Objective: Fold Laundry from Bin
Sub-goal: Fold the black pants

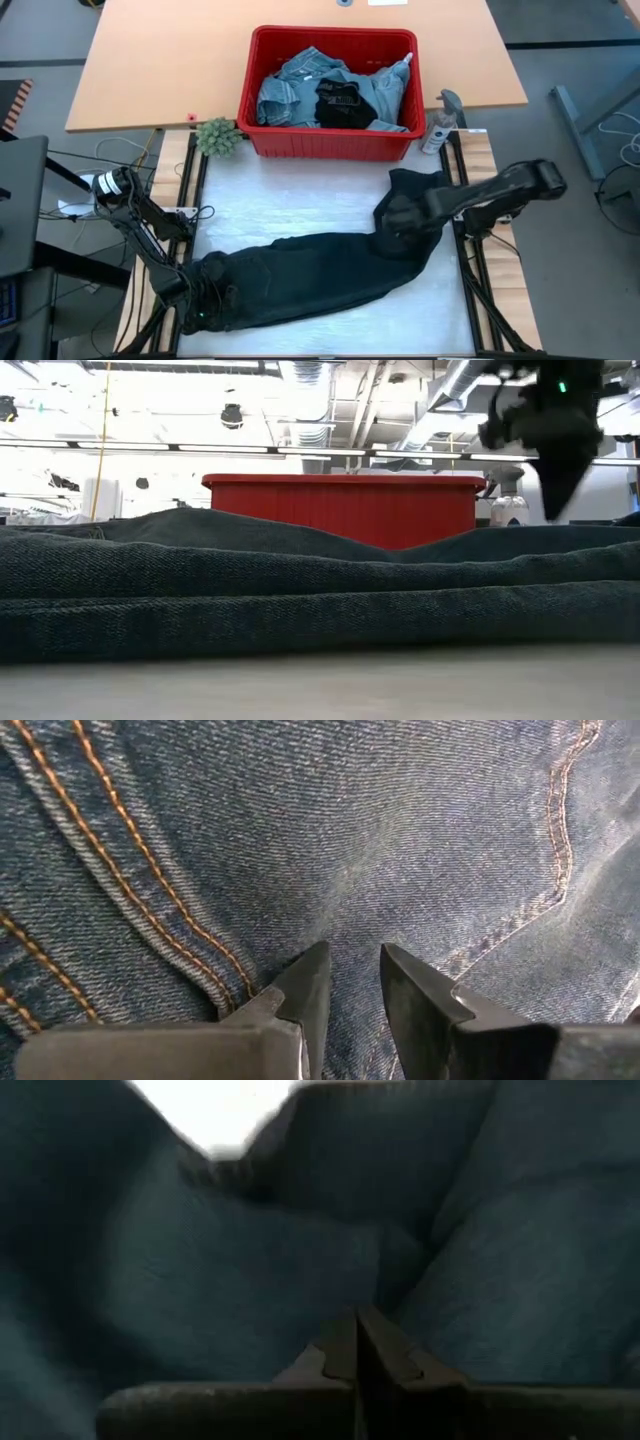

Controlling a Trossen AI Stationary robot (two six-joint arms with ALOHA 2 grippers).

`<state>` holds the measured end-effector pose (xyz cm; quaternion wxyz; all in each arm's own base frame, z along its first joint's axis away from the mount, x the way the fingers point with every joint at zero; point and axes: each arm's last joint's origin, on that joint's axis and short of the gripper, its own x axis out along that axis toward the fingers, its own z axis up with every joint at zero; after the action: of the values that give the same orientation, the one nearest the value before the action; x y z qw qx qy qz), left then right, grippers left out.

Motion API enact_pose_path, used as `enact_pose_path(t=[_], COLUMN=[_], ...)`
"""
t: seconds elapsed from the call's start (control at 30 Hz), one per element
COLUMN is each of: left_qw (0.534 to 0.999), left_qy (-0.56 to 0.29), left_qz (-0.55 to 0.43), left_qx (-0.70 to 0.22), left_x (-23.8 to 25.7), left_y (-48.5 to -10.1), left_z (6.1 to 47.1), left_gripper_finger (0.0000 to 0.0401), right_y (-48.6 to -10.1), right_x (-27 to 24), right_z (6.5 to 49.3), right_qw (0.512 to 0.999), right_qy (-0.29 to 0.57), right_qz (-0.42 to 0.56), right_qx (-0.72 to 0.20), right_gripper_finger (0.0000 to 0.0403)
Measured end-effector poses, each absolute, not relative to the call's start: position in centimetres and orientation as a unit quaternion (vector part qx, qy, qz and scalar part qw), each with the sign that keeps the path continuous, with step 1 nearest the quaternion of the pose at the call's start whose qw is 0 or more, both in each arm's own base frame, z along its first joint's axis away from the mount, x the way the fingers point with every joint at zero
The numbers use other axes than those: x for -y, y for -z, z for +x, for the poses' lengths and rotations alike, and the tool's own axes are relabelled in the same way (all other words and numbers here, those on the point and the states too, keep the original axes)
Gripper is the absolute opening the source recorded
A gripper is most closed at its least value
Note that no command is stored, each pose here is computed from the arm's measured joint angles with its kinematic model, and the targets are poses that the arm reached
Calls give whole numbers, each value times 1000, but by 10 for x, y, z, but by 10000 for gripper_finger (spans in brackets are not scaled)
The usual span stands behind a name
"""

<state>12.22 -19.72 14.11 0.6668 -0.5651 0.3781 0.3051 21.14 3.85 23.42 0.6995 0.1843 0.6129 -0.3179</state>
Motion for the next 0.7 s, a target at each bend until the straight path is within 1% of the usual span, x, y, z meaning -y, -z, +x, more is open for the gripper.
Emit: enact_pose_path(t=[0.1, 0.17, 0.27, 0.4, 0.53, 0.63, 0.7], left_qw=[657, 650, 639, 621, 595, 587, 585], left_qy=[-297, -290, -276, -250, -196, -150, -137], left_qz=[-575, -583, -599, -629, -659, -667, -668], left_qx=[-387, -391, -395, -396, -416, -433, -439], left_x=[200, 202, 206, 212, 223, 230, 232], left_y=[-142, -143, -144, -147, -154, -159, -161], left_z=[123, 124, 125, 128, 133, 135, 135], left_gripper_finger=[84, 84, 84, 84, 84, 84, 84], right_y=[-209, -191, -171, -145, -135, -141, -149], right_x=[-44, -46, -42, -23, 4, 25, 38], right_z=[215, 219, 227, 241, 255, 264, 264], right_qw=[672, 664, 665, 665, 668, 676, 675], right_qy=[319, 316, 318, 334, 359, 378, 389], right_qz=[174, 170, 175, 206, 230, 243, 258], right_qx=[-646, -656, -653, -635, -610, -584, -571], right_gripper_finger=[15, 15, 20, 23, 20, 24, 27])
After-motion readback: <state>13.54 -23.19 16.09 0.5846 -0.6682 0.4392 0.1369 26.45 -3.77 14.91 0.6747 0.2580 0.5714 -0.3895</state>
